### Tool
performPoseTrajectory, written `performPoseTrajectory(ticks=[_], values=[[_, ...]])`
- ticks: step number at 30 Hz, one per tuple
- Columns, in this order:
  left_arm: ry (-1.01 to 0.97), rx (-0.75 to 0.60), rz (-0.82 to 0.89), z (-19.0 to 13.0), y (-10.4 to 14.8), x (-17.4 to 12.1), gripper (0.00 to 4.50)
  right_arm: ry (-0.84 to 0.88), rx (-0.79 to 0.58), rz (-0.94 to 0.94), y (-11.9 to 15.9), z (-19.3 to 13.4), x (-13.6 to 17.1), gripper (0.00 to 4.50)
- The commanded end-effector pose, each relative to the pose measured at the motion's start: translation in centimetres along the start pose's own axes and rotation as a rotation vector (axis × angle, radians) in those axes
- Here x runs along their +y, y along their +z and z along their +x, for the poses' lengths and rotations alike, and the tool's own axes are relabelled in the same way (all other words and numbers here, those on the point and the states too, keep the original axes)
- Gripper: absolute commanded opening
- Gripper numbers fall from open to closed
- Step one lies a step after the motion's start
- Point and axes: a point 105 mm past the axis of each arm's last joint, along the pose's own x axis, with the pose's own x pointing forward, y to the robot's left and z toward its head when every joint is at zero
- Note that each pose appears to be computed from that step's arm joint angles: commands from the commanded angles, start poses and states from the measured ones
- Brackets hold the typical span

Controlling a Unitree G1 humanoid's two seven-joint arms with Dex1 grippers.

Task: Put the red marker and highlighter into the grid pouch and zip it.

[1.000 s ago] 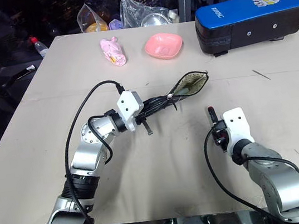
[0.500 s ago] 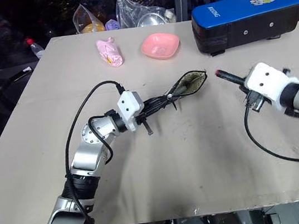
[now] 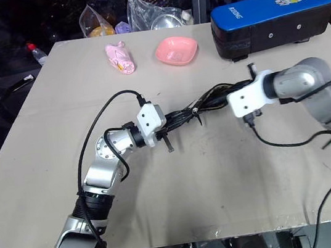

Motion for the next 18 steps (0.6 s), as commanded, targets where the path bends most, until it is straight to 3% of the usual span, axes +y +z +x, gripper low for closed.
performPoseTrajectory(ticks=[1,4,5,9,11,12,18], values=[[-0.014,-0.055,0.056,0.5,1.9,0.1,0.0,-0.052,-0.061,-0.1,1.9,1.3,-2.5,0.28],[-0.013,-0.06,0.051,0.6,2.0,0.0,0.0,-0.024,-0.084,-0.11,2.2,1.9,-2.4,0.28],[-0.011,-0.061,0.048,0.6,2.0,0.1,0.0,-0.013,-0.088,-0.104,2.2,1.9,-2.2,1.32],[0.026,-0.051,0.028,0.4,1.7,0.6,0.0,-0.086,-0.1,-0.015,2.0,0.9,-3.1,3.14],[0.049,-0.041,0.017,0.3,1.5,1.0,0.0,-0.157,-0.122,0.129,1.6,-0.6,-4.2,4.22],[0.058,-0.036,0.013,0.2,1.4,1.1,0.0,-0.183,-0.137,0.219,1.4,-1.5,-4.5,4.46],[0.068,-0.027,-0.003,-0.1,1.2,1.2,0.0,-0.265,-0.273,0.856,1.3,-7.7,-4.5,4.46]])
